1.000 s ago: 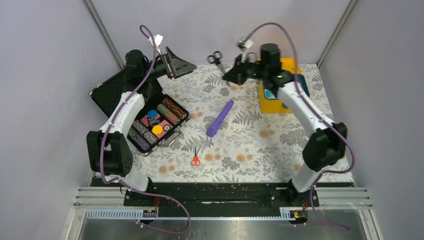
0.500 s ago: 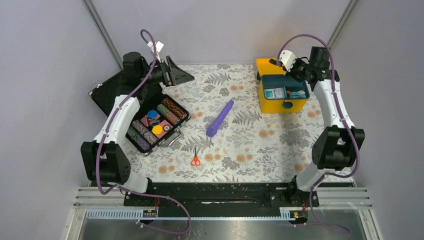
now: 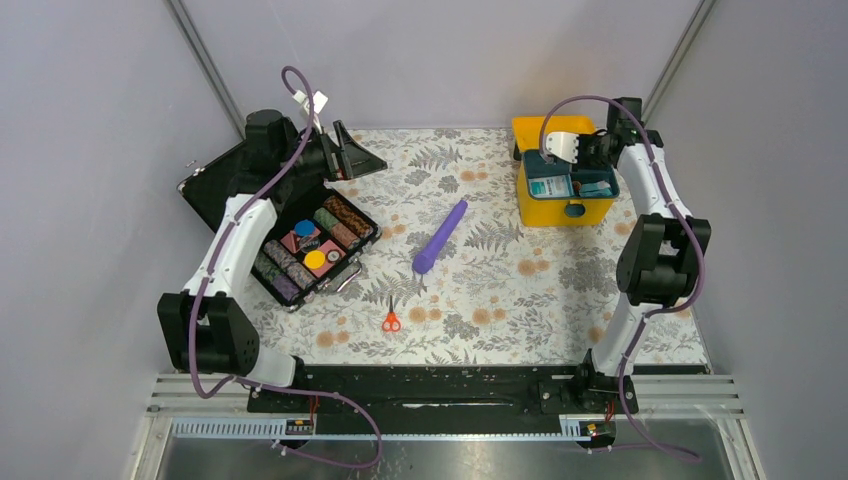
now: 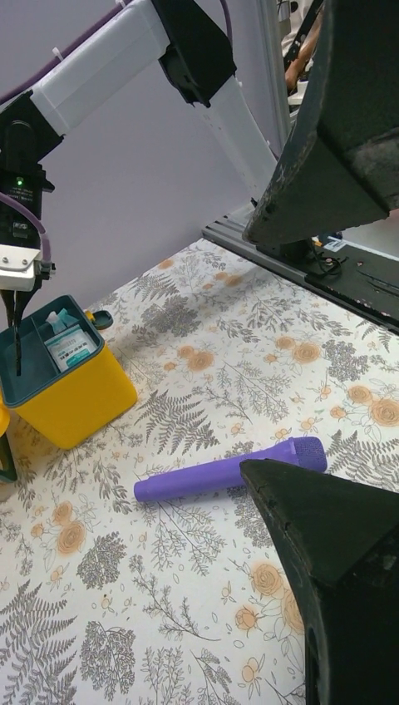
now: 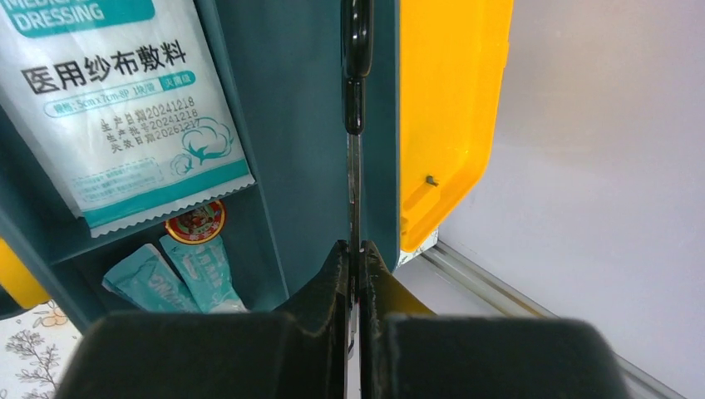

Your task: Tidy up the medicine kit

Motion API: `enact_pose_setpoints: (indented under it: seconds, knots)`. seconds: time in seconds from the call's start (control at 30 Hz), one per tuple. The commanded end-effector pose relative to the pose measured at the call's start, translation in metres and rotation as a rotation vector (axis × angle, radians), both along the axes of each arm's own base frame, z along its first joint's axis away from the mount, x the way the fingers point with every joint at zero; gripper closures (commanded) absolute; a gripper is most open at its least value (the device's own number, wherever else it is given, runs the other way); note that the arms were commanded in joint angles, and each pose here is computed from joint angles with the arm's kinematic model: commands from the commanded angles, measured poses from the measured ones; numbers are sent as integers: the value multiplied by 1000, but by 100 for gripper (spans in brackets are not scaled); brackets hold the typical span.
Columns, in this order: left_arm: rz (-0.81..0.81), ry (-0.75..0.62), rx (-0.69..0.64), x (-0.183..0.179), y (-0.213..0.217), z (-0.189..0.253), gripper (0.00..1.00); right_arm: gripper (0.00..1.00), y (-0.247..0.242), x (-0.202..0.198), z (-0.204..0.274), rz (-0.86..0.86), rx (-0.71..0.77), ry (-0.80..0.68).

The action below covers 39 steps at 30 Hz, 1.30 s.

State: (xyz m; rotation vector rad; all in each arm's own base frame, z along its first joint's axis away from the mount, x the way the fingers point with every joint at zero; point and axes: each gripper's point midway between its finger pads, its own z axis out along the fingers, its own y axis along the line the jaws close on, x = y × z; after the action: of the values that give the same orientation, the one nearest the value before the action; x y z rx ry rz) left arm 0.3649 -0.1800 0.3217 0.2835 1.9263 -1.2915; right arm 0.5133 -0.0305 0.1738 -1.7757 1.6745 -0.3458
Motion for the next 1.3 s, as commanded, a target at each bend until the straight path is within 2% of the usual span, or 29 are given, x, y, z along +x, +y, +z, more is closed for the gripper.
enact_pose_setpoints:
  seconds: [0.0,0.4,0.57,0.73,0.83,1.0,1.1,1.27]
  knots:
    - [29,-66,31,-5,7,10,1,100,-9,13,10,30,-70,-31]
    - [45,-66,35,-3,10,10,1,100,-23,39,-9,-29,-113,-64]
    - [46,-65,35,-5,10,9,1,82,-30,36,-8,-51,-141,-62]
    - [48,-61,24,-4,9,7,1,81,-34,33,-6,-67,-154,-62]
    - [46,-56,14,-3,9,7,1,75,-33,32,-4,-76,-146,-63]
    - [44,-50,2,-2,8,6,1,73,-34,30,-3,-85,-147,-61]
    - [43,-50,0,-3,7,6,1,67,-35,27,0,-88,-154,-62]
    - [44,-46,-1,-3,7,4,1,65,-36,16,15,-104,-142,-59]
